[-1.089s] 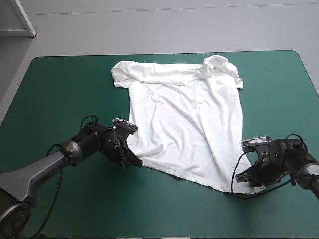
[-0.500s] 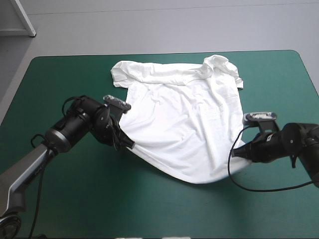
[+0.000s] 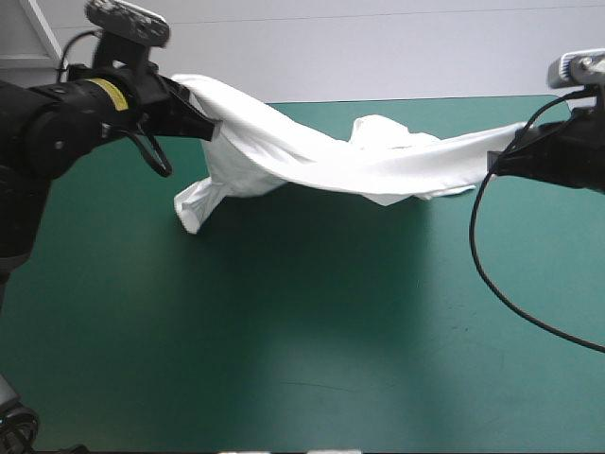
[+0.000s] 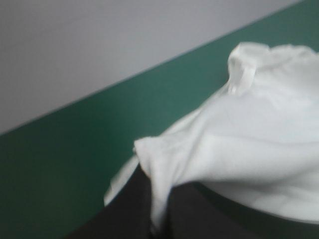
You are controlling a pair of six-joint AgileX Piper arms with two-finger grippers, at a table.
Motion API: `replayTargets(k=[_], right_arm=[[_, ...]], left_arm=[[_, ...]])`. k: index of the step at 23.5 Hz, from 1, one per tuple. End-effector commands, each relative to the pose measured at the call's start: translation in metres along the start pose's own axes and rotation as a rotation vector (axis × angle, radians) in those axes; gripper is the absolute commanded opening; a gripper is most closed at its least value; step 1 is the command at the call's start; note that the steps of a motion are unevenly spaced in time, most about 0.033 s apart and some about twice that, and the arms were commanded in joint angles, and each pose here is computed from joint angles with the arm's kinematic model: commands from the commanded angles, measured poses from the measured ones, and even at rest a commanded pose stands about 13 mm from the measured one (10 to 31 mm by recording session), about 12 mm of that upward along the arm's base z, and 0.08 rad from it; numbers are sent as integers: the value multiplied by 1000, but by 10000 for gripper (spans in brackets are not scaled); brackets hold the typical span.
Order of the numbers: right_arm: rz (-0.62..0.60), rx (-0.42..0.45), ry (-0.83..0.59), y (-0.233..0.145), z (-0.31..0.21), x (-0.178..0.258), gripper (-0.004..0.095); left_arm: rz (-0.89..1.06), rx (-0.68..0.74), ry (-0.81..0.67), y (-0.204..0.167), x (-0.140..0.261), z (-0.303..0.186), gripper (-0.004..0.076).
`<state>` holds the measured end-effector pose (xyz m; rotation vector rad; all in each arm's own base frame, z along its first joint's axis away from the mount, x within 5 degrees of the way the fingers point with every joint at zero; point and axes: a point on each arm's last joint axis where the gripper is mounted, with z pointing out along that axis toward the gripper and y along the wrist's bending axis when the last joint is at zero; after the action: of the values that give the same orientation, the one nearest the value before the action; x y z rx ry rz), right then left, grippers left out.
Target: Fold the cloth
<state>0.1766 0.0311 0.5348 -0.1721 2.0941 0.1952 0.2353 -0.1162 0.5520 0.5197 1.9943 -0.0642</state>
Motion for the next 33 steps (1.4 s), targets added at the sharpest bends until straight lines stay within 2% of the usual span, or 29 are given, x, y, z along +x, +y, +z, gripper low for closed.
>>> replayTargets(k=[1,5,7,9,11,16,19,21,28,31,33], right_arm=[[-24,20,-178,3,-46,-22,-18],[-47,75,-320,1,-74,-45,-18],[-51,57,-408,5,-85,-61,-17],[-53,-24,-505,14,-104,-69,-16],[-65,-36,-606,18,-136,-67,-14],[-93,20,-837,22,-219,-39,-7],[-105,27,-894,22,-229,-37,-7],[-106,19,-898,22,-221,-44,-6],[-109,-93,-818,21,-119,-100,-7],[-99,-100,-842,16,-61,-127,-7],[-77,-140,-892,15,-33,-140,-7]], left_arm=[[6,-93,-174,20,-16,-65,-8],[59,-229,-278,37,-26,-96,-8],[48,-311,-378,47,-31,-118,-8],[29,-277,-448,48,-29,-144,-8],[36,-225,-468,47,-20,-168,-8],[3,-251,-610,59,8,-241,-8],[-2,-277,-656,62,13,-256,-8],[6,-294,-657,62,6,-247,-8],[78,-283,-635,46,-45,-151,-8],[100,-289,-659,38,-64,-107,-8],[113,-314,-690,38,-73,-84,-8]])
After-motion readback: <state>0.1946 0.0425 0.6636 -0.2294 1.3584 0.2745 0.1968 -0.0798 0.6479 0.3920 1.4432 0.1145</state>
